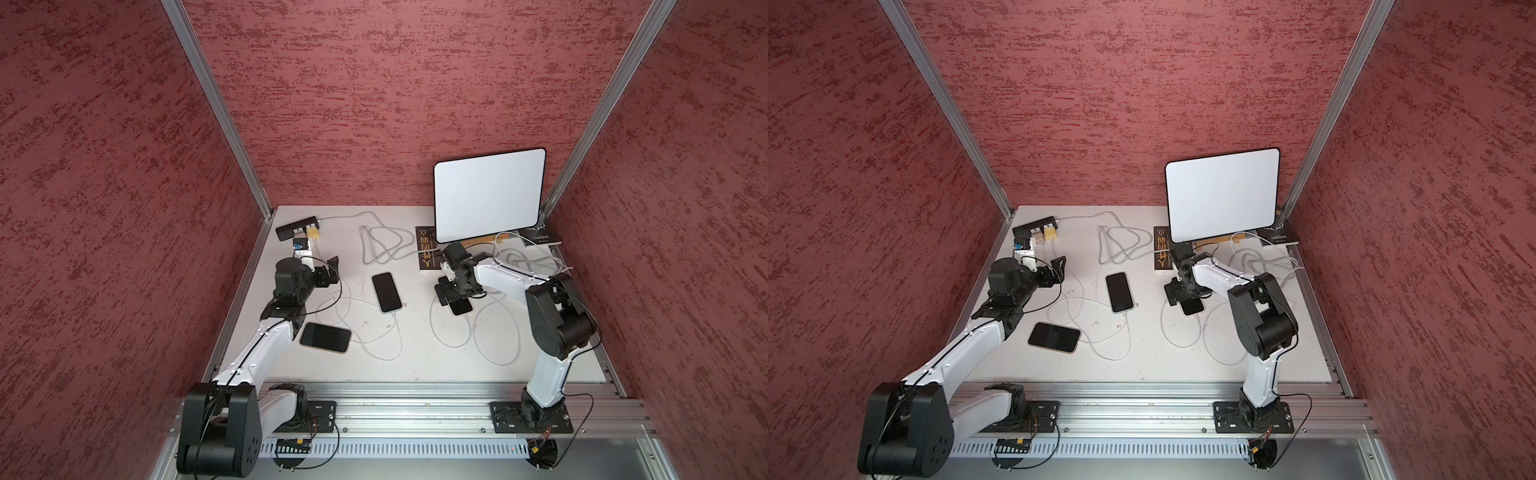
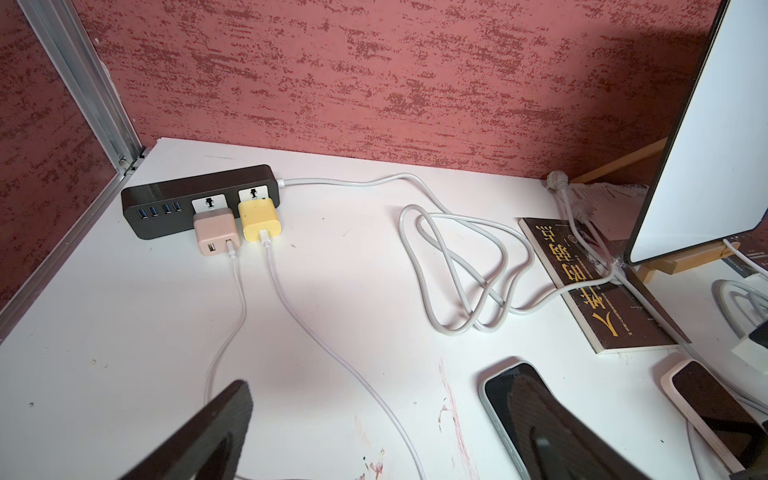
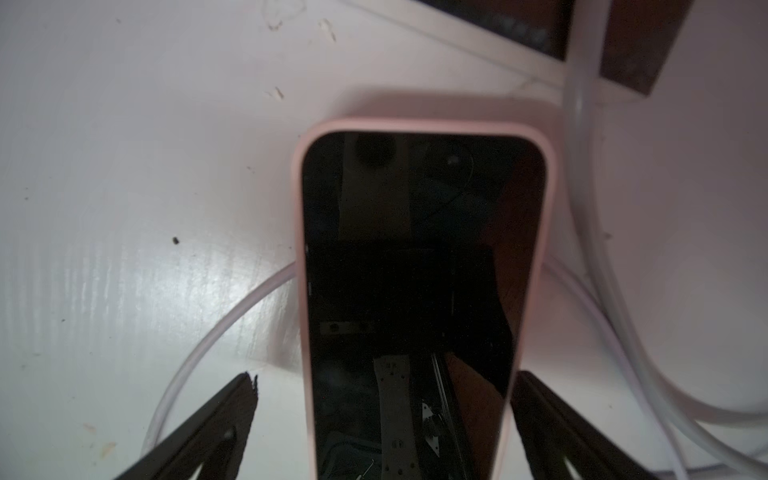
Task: Unplug the charging cable from the phone
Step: Pick up the phone at the center of the board, then remove the charging cable from the phone.
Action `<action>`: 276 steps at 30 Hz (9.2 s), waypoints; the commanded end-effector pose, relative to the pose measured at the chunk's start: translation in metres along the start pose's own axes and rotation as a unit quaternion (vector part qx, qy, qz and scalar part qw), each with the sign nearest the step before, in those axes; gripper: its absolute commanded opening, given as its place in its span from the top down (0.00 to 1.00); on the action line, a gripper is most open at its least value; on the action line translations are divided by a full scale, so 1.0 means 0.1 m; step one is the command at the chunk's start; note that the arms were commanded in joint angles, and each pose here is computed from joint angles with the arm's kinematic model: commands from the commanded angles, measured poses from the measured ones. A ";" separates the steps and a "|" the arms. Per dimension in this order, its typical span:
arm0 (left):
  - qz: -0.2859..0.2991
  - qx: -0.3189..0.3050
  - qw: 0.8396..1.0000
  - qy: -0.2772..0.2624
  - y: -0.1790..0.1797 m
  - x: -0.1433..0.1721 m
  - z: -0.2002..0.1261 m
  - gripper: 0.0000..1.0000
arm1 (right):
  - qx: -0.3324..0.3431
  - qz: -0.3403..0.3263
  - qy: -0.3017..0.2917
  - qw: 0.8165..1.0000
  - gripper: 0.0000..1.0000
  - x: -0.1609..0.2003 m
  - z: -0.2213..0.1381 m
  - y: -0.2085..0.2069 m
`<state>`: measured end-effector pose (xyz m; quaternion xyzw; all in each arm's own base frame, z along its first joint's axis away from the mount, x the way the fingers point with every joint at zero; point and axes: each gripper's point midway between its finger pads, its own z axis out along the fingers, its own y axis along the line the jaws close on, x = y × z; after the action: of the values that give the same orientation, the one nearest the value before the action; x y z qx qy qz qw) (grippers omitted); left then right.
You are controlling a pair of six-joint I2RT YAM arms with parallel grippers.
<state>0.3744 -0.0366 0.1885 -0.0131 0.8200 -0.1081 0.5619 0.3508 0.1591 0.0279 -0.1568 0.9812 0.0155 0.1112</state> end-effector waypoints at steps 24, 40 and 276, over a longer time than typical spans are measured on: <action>0.002 0.002 1.000 -0.013 -0.04 -0.13 0.00 0.00 | 0.028 0.026 -0.009 0.999 0.28 -0.08 0.09 -0.19; -0.036 0.038 0.999 0.001 -0.28 -0.15 0.04 0.00 | -0.163 0.022 -0.144 0.976 0.60 -0.50 -0.81 0.42; -0.145 0.523 0.839 0.050 -2.11 -0.68 -0.90 0.91 | -0.115 0.048 -0.104 0.987 0.48 0.03 -0.89 0.35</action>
<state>0.2980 -0.2180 0.3113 0.1431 0.6773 -0.5994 0.4019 0.3099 0.1733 0.0853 -0.1041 0.9747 0.1146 0.1610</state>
